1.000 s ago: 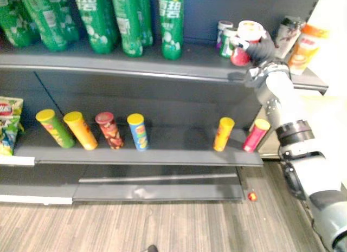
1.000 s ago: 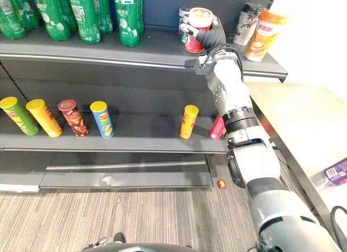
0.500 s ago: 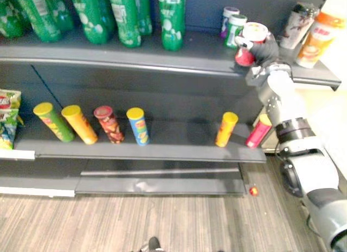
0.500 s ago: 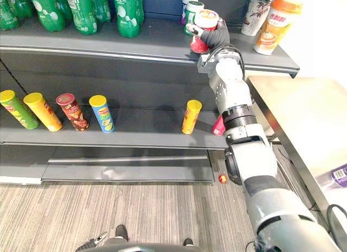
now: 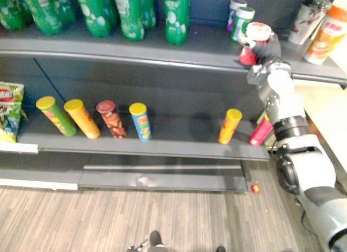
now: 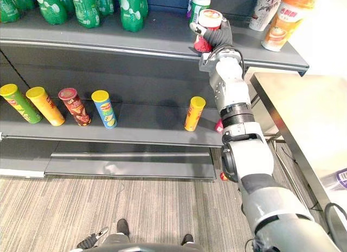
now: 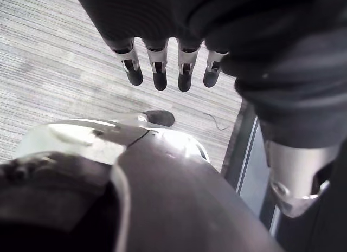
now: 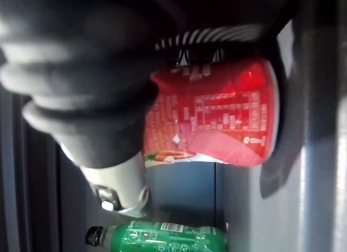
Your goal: Put the gum and the chips on the shelf.
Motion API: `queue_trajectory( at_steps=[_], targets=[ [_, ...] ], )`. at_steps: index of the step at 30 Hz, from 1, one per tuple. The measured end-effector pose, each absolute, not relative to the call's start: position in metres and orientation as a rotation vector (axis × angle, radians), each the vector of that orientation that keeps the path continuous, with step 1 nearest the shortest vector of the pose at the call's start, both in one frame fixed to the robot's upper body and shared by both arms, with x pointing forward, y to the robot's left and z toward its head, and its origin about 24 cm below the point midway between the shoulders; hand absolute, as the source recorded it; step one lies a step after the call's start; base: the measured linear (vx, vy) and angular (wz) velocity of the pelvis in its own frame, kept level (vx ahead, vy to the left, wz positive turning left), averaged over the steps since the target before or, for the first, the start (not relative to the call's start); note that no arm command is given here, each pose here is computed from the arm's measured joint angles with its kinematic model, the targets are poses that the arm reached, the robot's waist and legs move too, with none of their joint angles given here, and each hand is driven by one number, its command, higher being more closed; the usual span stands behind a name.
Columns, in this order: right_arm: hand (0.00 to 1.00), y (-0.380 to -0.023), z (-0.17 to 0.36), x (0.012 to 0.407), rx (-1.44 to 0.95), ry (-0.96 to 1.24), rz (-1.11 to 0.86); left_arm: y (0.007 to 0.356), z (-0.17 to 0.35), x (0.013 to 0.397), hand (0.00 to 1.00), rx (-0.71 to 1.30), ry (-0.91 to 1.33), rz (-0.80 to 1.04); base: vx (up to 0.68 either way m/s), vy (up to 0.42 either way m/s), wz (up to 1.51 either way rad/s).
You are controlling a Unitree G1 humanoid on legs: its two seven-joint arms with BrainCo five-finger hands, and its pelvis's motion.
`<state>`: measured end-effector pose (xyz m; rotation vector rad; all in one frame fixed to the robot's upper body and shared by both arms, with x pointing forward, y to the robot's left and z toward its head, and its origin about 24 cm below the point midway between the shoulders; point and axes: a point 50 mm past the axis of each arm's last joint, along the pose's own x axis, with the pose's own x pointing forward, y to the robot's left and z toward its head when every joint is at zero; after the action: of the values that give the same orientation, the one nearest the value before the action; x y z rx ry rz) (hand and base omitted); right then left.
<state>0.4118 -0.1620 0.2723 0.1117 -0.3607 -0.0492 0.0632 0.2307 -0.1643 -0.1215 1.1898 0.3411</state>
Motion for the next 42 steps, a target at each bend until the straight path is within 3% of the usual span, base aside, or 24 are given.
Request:
queue_trajectory(
  at_steps=[5,6,31,42],
  targets=[
    [1.0,-0.164,0.274,0.414,0.113,-0.361,-0.065,0.231,-0.164,0.065,0.0,-0.106,1.183,0.336,0.01,-0.001,0.04],
    [0.0,-0.165,0.275,0.414,0.116,-0.367,-0.069,0.231,-0.164,0.066,0.0,-0.101,1.181,0.334,0.0,0.0,0.0],
    [0.0,-0.179,0.283,0.403,0.166,-0.448,-0.156,0.231,-0.162,0.069,0.0,-0.112,1.161,0.353,0.0,0.0,-0.01],
    [0.0,-0.19,0.362,0.336,0.244,-0.984,-0.205,0.232,-0.163,0.061,0.0,-0.11,1.177,0.368,0.0,0.0,-0.03]
  ],
)
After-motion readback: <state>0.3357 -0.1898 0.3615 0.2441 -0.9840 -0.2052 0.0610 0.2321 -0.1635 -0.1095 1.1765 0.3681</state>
